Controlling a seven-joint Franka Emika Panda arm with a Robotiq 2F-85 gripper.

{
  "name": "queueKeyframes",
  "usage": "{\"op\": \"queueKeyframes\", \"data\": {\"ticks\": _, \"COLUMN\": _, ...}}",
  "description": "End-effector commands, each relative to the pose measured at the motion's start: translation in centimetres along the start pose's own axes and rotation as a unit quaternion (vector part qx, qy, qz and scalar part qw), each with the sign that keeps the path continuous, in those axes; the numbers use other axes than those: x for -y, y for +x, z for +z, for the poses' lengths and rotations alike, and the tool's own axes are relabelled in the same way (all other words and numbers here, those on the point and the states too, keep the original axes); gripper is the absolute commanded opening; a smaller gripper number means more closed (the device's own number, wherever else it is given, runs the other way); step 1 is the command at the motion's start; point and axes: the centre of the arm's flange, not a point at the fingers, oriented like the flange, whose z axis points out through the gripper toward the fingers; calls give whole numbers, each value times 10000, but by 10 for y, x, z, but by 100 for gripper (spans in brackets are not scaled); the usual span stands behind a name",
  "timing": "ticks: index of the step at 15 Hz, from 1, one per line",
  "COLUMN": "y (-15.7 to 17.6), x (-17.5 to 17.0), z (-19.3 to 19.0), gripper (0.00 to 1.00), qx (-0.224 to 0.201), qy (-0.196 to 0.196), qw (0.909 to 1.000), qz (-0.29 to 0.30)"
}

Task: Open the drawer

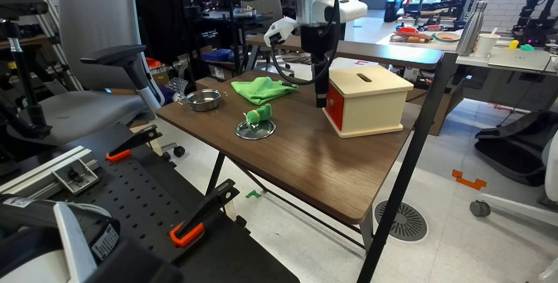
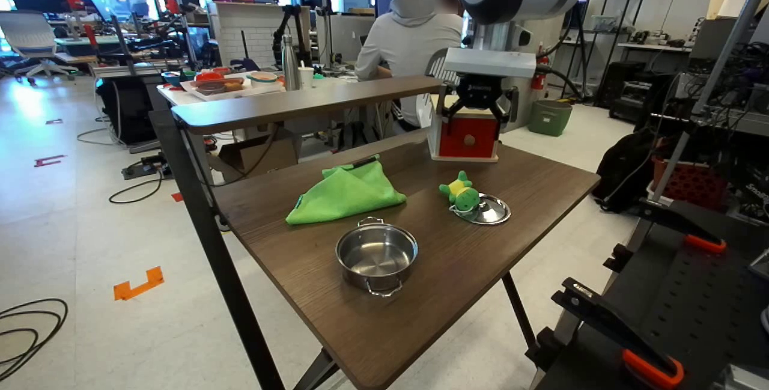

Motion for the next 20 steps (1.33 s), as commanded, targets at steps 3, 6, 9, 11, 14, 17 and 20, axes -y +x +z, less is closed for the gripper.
{"op": "queueKeyframes", "data": {"ticks": 3, "y": 8, "x": 15, "z": 9, "gripper": 74, "qx": -197, "qy": -90, "qw": 9994, "qz": 272}}
{"op": "queueKeyframes", "data": {"ticks": 6, "y": 7, "x": 18, "z": 6, "gripper": 61, "qx": -255, "qy": -96, "qw": 9992, "qz": 304}}
{"op": "queueKeyframes", "data": {"ticks": 9, "y": 5, "x": 23, "z": 3, "gripper": 38, "qx": -336, "qy": -94, "qw": 9991, "qz": 249}}
{"op": "queueKeyframes", "data": {"ticks": 11, "y": 4, "x": 24, "z": 3, "gripper": 23, "qx": -385, "qy": -129, "qw": 9990, "qz": 181}}
{"op": "queueKeyframes", "data": {"ticks": 14, "y": -1, "x": 23, "z": 2, "gripper": 53, "qx": -411, "qy": -225, "qw": 9988, "qz": -150}}
{"op": "queueKeyframes", "data": {"ticks": 17, "y": -10, "x": 19, "z": 0, "gripper": 68, "qx": -493, "qy": -322, "qw": 9965, "qz": -596}}
{"op": "queueKeyframes", "data": {"ticks": 20, "y": -18, "x": 13, "z": 5, "gripper": 89, "qx": -542, "qy": -471, "qw": 9924, "qz": -1001}}
